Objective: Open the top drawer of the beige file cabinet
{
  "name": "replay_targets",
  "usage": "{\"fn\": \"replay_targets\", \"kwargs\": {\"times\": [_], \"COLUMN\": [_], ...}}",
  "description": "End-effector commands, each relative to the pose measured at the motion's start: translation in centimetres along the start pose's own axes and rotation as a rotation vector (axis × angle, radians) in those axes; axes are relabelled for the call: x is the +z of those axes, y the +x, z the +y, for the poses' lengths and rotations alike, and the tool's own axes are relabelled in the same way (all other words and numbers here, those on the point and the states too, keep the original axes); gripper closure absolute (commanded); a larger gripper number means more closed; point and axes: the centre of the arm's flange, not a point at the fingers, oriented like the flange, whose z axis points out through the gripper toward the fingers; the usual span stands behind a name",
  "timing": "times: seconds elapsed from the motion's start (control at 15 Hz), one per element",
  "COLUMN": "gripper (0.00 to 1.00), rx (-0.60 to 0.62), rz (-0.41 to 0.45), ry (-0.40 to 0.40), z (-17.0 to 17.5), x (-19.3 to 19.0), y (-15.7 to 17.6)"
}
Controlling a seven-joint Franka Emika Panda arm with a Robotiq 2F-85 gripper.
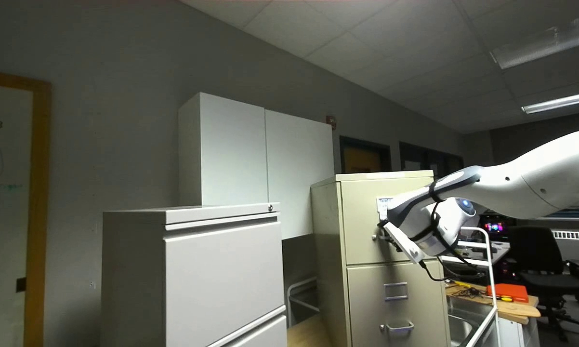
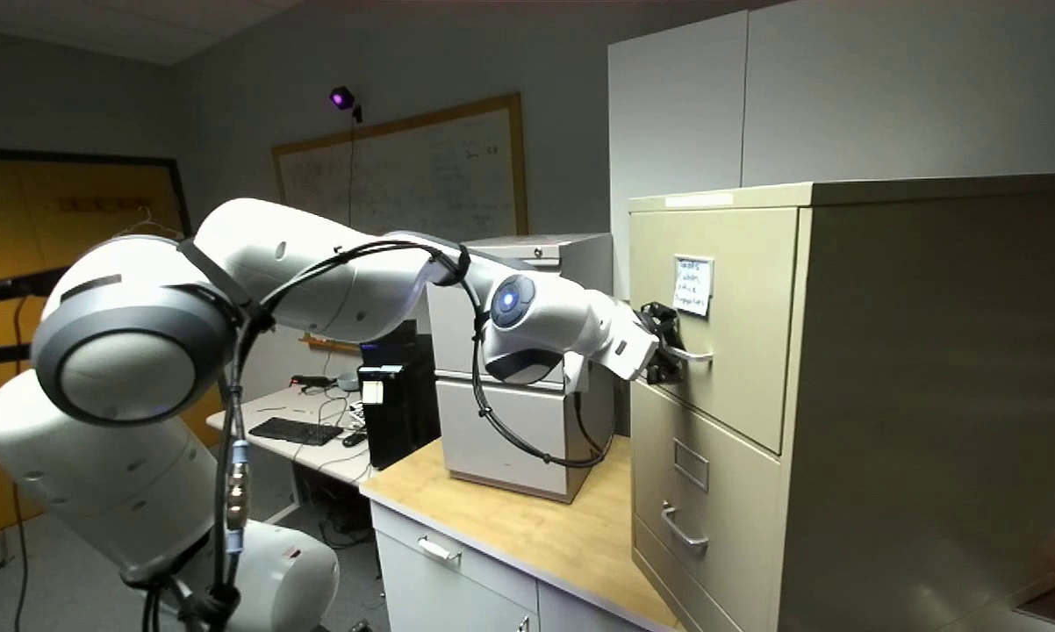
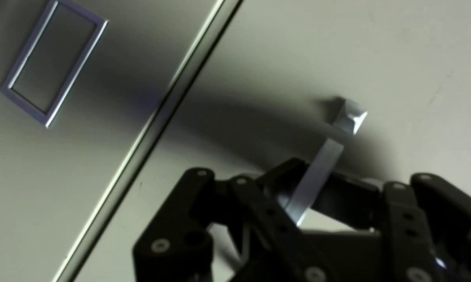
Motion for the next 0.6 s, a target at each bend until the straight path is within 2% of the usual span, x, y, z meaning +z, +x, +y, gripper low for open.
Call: {"fn": "replay_targets", "kwargs": {"times": [0.0, 0.53], "gripper": [1.00, 1.00], "rx": [-0.068, -0.112], "rz": [-0.101, -0.090], "ry": [-0.031, -0.055], "z": [-0.3, 0.9], "x": [-4.6, -7.7], "y": [-5.4, -7.0]}}
